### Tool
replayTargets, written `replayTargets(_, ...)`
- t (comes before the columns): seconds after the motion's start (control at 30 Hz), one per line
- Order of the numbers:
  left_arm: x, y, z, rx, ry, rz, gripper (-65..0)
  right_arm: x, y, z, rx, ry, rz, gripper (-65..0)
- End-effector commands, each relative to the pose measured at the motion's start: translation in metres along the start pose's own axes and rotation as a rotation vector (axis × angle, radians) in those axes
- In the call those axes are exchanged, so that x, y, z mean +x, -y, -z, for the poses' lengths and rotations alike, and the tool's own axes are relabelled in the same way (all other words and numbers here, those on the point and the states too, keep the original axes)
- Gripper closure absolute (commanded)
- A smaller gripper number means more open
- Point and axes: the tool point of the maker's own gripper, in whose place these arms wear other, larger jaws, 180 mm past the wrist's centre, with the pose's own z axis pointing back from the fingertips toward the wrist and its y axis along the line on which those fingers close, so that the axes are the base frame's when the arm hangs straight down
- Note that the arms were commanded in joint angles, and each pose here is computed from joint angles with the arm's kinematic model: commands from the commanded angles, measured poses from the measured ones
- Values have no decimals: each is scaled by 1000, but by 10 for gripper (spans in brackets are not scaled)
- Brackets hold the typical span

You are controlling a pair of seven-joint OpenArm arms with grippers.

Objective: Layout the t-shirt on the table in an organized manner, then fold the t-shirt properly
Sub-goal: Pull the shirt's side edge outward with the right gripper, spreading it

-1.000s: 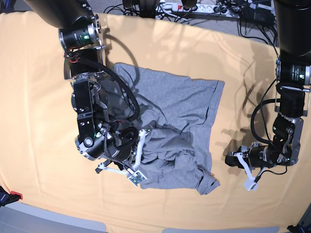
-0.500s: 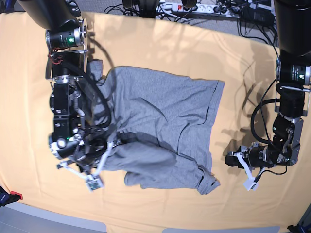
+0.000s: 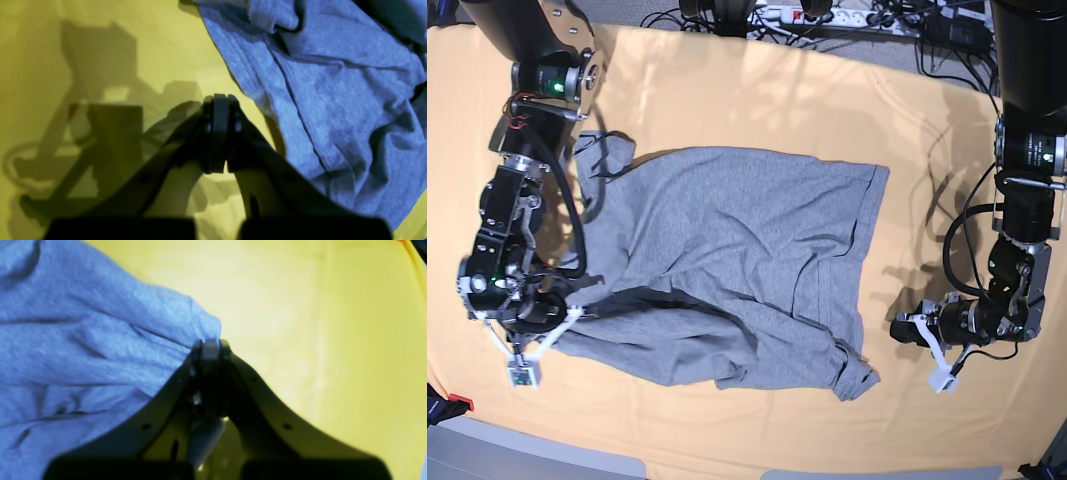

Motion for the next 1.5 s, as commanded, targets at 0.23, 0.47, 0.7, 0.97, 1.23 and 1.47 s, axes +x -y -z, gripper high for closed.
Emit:
replayTargets(0.23, 30, 1, -13, -3, 72, 25, 0, -12, 40, -5, -98, -7, 46, 0)
replayTargets(0.47, 30, 1, -13, -3, 71, 25, 0, -67, 58, -6, -228, -144, 34, 0)
replayTargets(0.7, 30, 1, -13, -3, 72, 25, 0, -124, 64, -14, -291, -306, 42, 0)
replayTargets(0.97, 30, 1, -13, -3, 73, 25, 0, -133, 80, -21, -354, -330, -7, 0)
replayTargets(1.23, 31, -1, -15, 1, 81, 23, 0, -109, 94, -25, -239, -242, -50, -234)
replayTargets(1.47, 31, -1, -15, -2, 80, 21, 0, -94, 78, -28, -16, -173, -1, -285)
